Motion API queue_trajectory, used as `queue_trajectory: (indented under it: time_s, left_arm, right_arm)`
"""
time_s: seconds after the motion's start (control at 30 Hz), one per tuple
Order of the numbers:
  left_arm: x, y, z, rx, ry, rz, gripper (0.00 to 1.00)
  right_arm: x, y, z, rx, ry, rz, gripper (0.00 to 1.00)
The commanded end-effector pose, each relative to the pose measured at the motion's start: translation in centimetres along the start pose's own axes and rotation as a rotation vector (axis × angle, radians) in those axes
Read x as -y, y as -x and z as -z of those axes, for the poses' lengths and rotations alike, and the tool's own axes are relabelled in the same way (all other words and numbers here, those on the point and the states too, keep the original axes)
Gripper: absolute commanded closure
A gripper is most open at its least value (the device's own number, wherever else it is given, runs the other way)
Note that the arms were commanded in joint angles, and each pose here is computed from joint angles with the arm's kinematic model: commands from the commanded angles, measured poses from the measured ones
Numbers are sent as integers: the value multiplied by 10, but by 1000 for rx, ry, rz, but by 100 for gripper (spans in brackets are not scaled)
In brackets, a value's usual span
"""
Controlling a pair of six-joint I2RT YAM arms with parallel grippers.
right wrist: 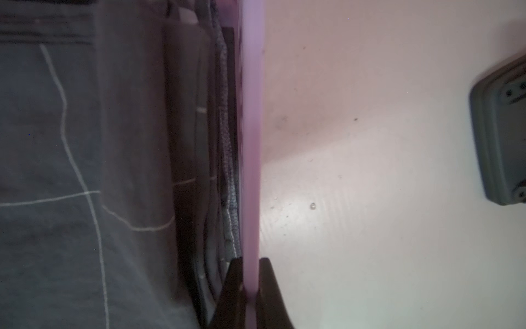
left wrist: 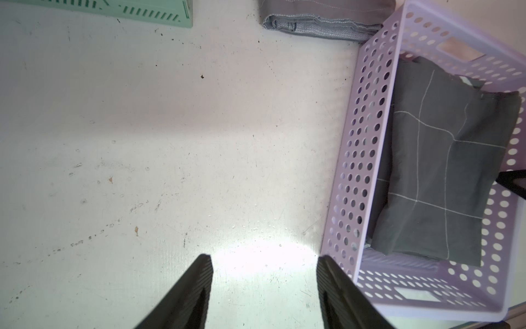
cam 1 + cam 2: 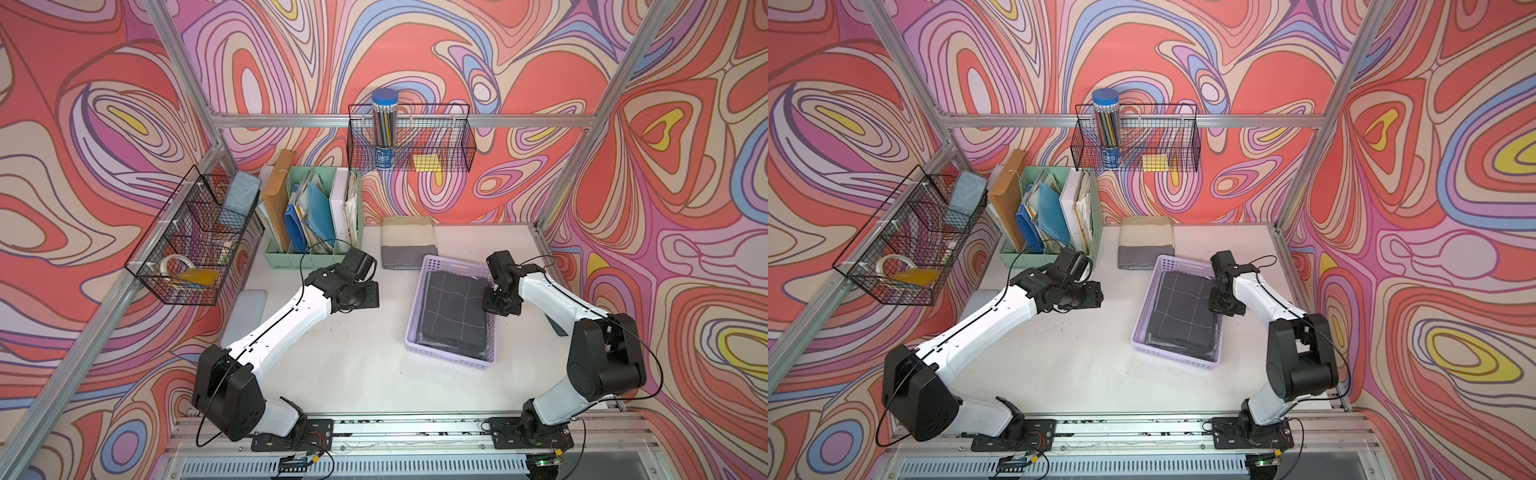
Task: Put the folded pillowcase in the basket
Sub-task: Move the basket to the center of the board, then move the pillowcase to the center of the board.
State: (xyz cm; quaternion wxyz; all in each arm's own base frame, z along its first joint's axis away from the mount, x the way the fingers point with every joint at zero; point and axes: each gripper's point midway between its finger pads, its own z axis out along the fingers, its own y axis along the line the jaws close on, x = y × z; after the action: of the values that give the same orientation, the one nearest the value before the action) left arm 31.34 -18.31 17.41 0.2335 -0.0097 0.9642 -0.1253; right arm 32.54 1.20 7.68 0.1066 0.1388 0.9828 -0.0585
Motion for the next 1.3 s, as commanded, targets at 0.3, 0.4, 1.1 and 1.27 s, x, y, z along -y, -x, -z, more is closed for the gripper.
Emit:
queue_trajectory:
  time_s: [0.3, 0.4, 1.1, 1.27]
  left_arm:
    - [23, 5, -40, -80, -68, -5, 40]
    - [33, 15, -49, -87, -86, 0, 40]
    - [73, 116, -185, -48, 0, 47, 30]
    - [63, 128, -200, -23, 23, 85, 30]
  right_arm:
    - [99, 37, -6, 36, -429, -71, 95]
    - [98, 55, 4, 85, -428, -82, 82]
    - [47, 44, 87, 341, 78, -184, 52]
    - [35, 42, 84, 322, 142, -178, 52]
